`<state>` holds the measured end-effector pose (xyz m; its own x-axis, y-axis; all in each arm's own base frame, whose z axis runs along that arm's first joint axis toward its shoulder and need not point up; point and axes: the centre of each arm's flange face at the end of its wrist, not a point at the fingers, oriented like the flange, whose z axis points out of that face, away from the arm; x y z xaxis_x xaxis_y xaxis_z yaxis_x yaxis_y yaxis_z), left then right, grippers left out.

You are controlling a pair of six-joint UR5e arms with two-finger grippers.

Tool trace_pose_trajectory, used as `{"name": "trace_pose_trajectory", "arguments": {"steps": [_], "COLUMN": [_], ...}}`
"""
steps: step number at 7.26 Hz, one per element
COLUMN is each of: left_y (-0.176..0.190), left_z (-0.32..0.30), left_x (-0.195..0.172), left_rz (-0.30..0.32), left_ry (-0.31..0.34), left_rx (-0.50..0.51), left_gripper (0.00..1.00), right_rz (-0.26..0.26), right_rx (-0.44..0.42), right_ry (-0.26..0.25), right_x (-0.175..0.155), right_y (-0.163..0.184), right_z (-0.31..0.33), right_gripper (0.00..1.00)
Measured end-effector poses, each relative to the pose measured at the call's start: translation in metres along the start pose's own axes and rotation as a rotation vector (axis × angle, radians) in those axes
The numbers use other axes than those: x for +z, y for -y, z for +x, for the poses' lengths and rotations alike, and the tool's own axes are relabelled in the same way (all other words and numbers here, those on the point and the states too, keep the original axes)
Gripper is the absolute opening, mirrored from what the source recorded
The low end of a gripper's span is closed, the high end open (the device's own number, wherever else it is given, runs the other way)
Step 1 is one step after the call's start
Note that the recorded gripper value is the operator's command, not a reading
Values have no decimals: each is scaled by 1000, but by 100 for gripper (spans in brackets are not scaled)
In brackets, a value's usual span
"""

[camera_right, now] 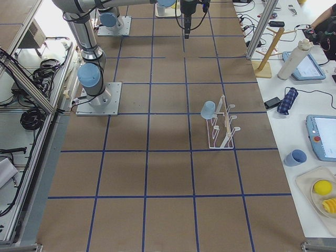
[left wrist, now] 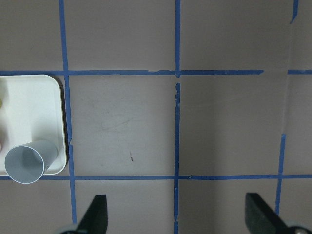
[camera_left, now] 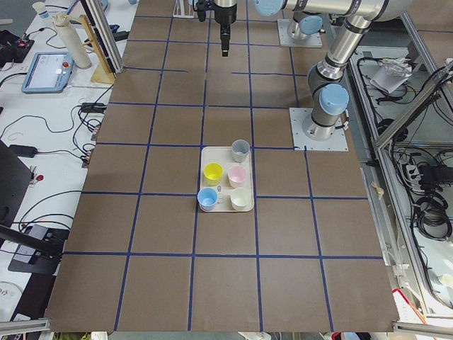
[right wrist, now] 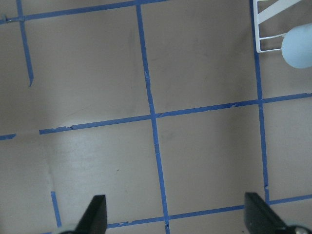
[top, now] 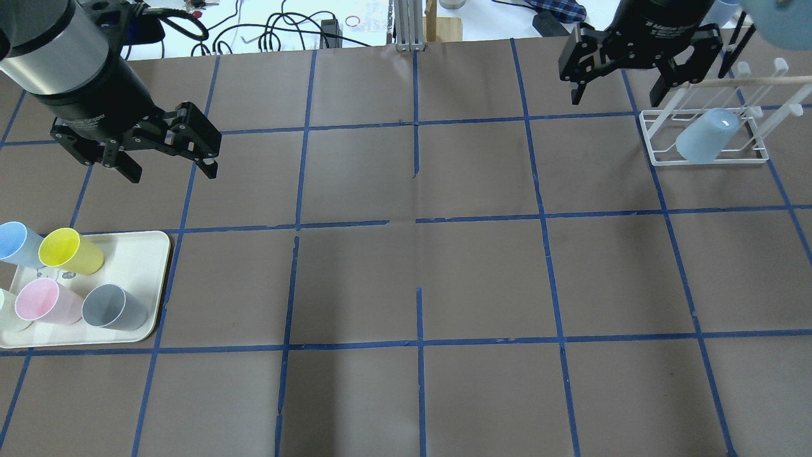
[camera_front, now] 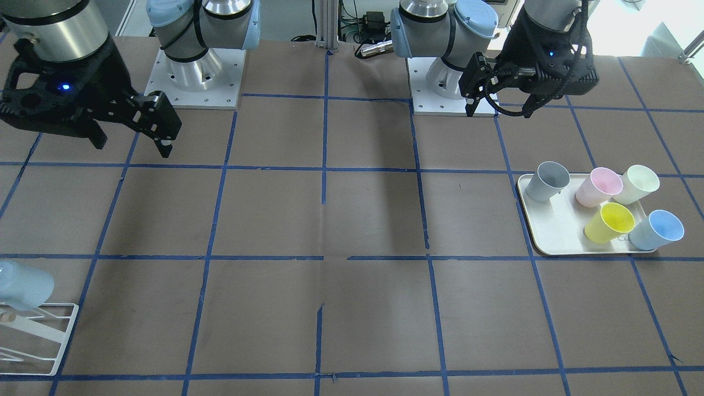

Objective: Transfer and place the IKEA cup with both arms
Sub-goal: 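Move the right gripper down over the pale blue cup on the wire rack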

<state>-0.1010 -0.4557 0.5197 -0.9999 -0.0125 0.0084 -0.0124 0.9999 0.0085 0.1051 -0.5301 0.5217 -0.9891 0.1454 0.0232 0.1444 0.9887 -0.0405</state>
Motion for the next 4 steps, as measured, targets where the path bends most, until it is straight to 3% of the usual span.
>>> {"name": "trace_pose_trajectory", "arguments": {"steps": [2, 4], "left_y": [-1, -2], "left_z": [0, 0], "left_x": [-1, -2], "left_rz": [3, 4], "left_ry": [0, 1], "left_rx": [0, 0], "left_gripper": [100, 100], "right_rz": [-12, 28], "right_rx": [117, 232], "right_ry": [-6, -14], "right_x": [11, 28], "right_y": [24, 54], "right_z": [72, 140], "right_gripper": [100, 100]}}
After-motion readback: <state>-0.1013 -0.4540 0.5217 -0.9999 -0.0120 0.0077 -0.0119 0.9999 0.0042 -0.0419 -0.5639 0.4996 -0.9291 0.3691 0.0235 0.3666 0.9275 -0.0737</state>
